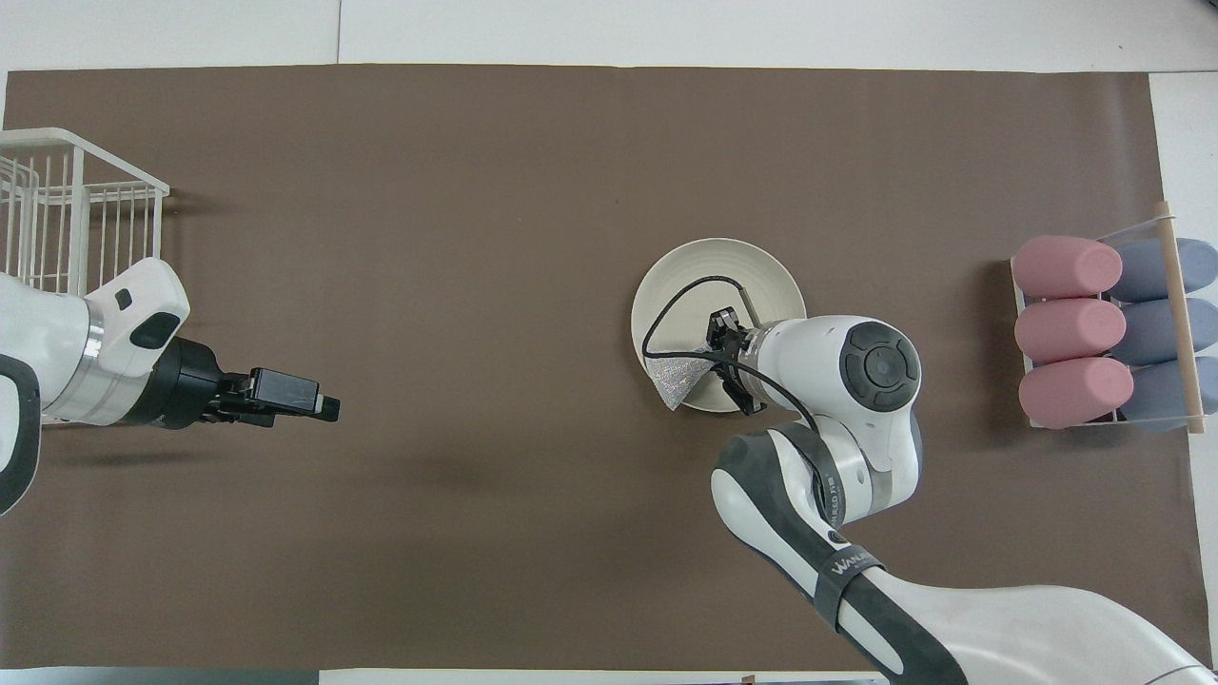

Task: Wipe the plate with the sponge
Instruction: 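Rub the sponge around the plate surface with the right gripper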

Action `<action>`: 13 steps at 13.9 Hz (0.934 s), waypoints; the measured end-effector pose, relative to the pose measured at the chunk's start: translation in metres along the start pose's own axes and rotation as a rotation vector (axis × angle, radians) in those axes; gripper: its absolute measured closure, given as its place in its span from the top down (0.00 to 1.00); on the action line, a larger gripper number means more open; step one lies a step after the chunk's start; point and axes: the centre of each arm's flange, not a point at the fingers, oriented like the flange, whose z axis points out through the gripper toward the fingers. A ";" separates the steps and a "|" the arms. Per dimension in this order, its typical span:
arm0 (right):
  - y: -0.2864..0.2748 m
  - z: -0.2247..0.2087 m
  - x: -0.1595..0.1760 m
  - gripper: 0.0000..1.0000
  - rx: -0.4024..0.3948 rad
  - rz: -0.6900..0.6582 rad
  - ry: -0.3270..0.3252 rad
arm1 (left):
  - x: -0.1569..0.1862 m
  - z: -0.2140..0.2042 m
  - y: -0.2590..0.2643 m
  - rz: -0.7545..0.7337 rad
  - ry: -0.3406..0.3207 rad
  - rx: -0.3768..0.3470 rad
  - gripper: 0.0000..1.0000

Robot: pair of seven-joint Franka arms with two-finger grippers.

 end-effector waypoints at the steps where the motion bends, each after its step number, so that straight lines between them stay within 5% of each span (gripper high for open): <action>1: -0.001 -0.002 0.011 0.10 0.006 -0.028 0.004 | 0.000 -0.001 -0.001 0.005 0.000 0.024 1.00; 6: 0.003 -0.012 0.089 0.10 0.019 -0.097 0.032 | 0.002 -0.005 -0.007 0.020 0.015 0.098 1.00; 13: -0.003 0.002 0.022 0.10 0.088 -0.064 -0.017 | 0.004 -0.009 -0.005 0.042 0.029 0.160 1.00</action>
